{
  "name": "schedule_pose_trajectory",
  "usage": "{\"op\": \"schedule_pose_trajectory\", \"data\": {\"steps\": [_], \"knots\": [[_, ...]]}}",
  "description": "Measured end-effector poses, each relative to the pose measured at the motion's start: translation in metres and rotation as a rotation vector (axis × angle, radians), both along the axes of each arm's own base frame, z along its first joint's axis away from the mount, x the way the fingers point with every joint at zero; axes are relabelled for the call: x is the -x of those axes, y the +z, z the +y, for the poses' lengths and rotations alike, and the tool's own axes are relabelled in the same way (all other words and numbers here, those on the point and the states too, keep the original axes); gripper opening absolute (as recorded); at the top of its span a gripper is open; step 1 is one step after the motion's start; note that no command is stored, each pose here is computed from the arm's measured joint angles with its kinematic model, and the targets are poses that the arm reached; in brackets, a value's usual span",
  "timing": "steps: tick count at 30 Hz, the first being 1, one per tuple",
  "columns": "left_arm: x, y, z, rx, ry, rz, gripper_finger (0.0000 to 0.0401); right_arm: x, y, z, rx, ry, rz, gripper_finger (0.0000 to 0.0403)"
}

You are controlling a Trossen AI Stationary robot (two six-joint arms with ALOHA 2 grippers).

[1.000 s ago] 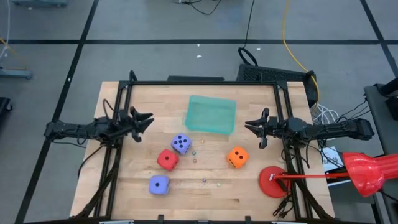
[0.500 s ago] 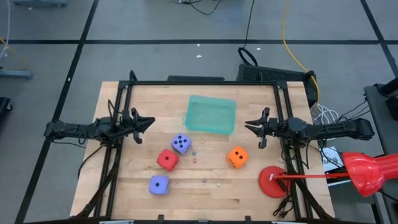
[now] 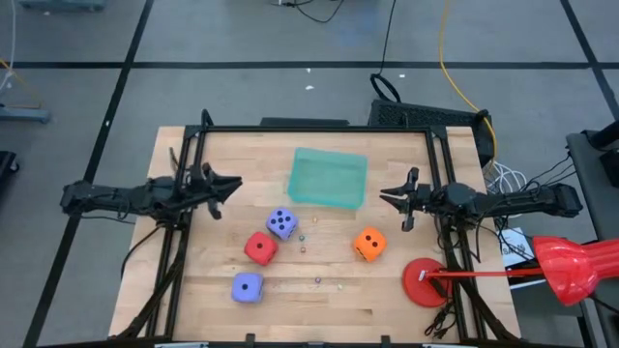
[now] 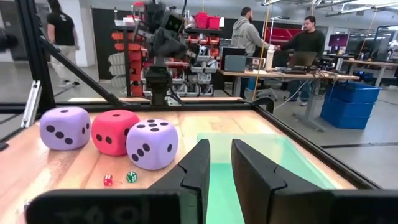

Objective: Pick & Place Dice
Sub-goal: Put the top large purple dice into the blue bin

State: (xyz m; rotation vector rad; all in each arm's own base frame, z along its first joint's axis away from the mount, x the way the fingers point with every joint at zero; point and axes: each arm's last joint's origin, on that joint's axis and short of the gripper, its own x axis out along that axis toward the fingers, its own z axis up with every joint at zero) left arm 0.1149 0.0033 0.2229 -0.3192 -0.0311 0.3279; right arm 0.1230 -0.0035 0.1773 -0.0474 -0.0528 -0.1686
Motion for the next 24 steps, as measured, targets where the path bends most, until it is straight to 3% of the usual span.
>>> {"op": "schedule_pose_trajectory", "data": {"steps": [9, 14, 17, 24], "knots": [[-0.066, 0.044, -0.003, 0.091, 0.116, 0.572, 0.0086, 0.000, 0.004, 0.000, 0.075, -0.013, -0.028, 0.0059], [-0.113, 0.052, -0.008, 0.099, 0.055, 0.846, 0.0098, 0.000, 0.004, 0.000, 0.095, -0.013, -0.026, 0.0059], [-0.136, 0.056, -0.011, 0.122, 0.022, 0.958, 0.0130, 0.000, 0.004, 0.000, 0.113, -0.014, -0.023, 0.0059], [-0.185, 0.067, -0.021, 0.313, -0.107, 0.981, 0.0260, 0.000, 0.004, 0.000, 0.116, -0.010, -0.018, 0.0059]]}}
